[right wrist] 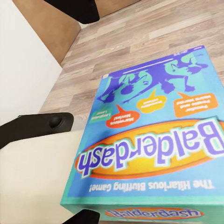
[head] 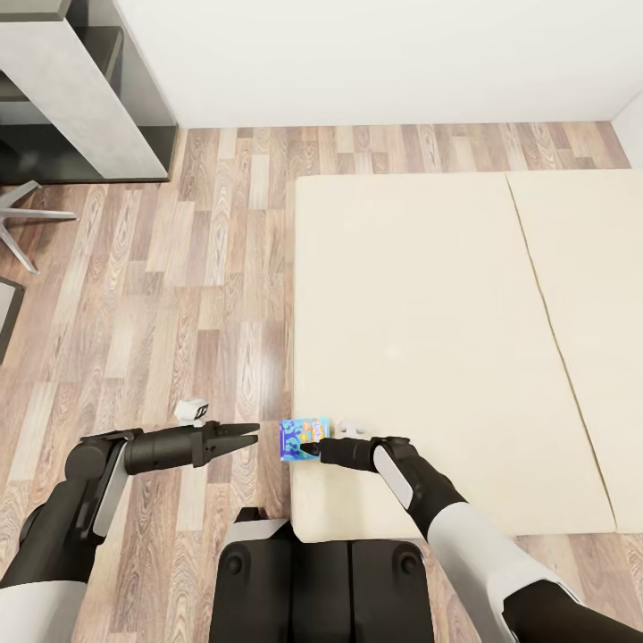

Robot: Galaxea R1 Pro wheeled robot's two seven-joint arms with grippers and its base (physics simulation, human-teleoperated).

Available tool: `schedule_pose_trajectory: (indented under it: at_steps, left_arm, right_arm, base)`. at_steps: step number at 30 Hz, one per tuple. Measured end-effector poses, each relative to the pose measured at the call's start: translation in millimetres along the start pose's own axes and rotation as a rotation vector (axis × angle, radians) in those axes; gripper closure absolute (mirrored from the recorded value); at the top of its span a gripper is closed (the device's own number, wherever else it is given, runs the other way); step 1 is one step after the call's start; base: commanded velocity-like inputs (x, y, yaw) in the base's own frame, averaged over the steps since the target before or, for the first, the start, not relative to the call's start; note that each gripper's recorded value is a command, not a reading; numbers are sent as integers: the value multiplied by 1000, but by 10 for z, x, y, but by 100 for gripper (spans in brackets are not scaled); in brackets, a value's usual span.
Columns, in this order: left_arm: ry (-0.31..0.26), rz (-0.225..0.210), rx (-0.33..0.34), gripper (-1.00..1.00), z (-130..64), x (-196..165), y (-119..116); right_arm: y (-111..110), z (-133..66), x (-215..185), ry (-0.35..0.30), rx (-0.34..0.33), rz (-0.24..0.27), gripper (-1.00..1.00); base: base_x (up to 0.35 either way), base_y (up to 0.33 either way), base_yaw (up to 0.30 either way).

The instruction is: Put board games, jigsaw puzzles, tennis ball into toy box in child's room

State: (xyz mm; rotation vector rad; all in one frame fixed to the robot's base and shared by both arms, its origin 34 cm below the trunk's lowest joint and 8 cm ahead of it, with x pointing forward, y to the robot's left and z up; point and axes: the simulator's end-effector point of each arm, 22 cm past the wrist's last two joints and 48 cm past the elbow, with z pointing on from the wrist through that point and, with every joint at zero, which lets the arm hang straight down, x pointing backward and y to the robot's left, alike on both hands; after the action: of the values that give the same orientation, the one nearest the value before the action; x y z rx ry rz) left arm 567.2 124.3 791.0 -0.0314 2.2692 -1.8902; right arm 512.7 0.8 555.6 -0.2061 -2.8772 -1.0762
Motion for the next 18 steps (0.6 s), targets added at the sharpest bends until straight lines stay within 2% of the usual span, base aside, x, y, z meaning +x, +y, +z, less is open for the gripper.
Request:
schedule_pose_trajectory:
  at_steps: [18]
  left_arm:
    - [0,0,0,-100,-1,0,1]
  right_arm:
    - [0,0,0,0,0,0,-100]
  base:
    - [0,27,0]
